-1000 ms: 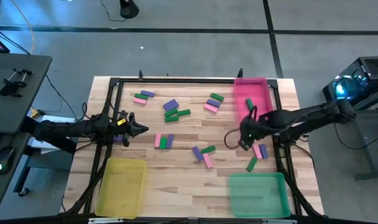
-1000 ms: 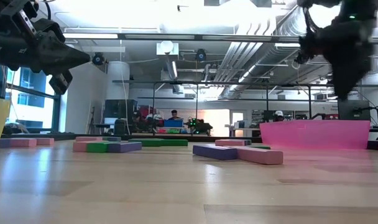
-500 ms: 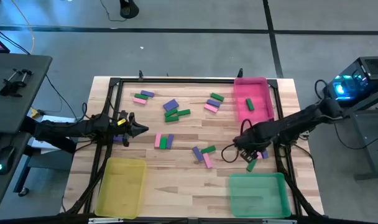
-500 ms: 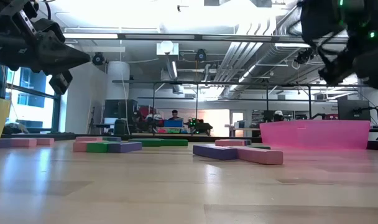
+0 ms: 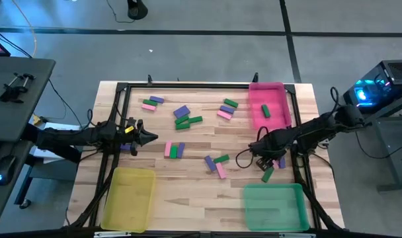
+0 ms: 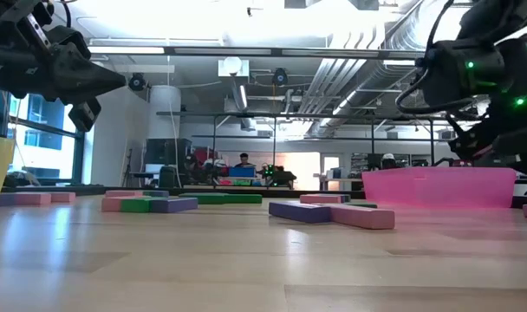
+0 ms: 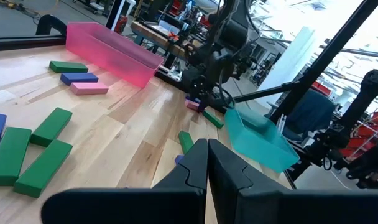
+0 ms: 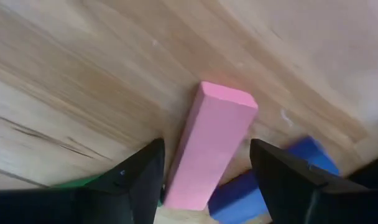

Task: Sort blocks
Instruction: Put the pink block into the green bin

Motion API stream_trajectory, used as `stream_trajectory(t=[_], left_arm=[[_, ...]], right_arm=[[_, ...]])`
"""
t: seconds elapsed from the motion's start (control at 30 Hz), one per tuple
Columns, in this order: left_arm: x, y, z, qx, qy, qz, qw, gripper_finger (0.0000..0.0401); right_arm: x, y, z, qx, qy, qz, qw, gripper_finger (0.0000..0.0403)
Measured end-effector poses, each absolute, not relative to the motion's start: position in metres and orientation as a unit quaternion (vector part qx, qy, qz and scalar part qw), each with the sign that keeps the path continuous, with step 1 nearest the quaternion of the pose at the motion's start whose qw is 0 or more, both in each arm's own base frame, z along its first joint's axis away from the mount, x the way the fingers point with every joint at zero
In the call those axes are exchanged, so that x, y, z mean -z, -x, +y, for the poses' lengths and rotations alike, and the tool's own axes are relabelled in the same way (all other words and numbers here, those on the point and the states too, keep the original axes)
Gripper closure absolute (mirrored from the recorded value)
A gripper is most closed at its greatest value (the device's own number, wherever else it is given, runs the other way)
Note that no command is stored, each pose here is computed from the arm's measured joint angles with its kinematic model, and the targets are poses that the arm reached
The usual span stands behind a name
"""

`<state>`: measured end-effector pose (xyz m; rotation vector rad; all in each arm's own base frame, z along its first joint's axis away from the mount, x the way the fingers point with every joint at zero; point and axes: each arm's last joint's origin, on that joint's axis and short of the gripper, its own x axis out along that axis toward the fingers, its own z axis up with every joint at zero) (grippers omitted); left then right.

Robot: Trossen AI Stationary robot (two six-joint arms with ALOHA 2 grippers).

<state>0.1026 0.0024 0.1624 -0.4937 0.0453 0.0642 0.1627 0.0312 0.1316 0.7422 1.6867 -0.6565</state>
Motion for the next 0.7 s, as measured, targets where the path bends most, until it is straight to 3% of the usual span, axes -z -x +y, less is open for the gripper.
stream_trajectory(t=[0.2,0.47,0.7], left_arm=[[-0.162,-0.103,0.002,-0.032,0.244,0.022,0.969,0.0401],[-0.162,-0.103,0.002,-0.032,0.244,0.022,0.969,0.0401],[-0.162,-0.103,0.002,-0.032,0.244,0.023,0.969,0.0401]], right_arm=[[-0.126,-0.163,0.031,0.262,-0.316,0.707,0.576,0.0206],[-0.129,-0.166,0.032,0.256,-0.287,0.704,0.597,0.0329],[-0.162,-0.192,0.046,0.301,-0.199,0.626,0.691,0.0332]])
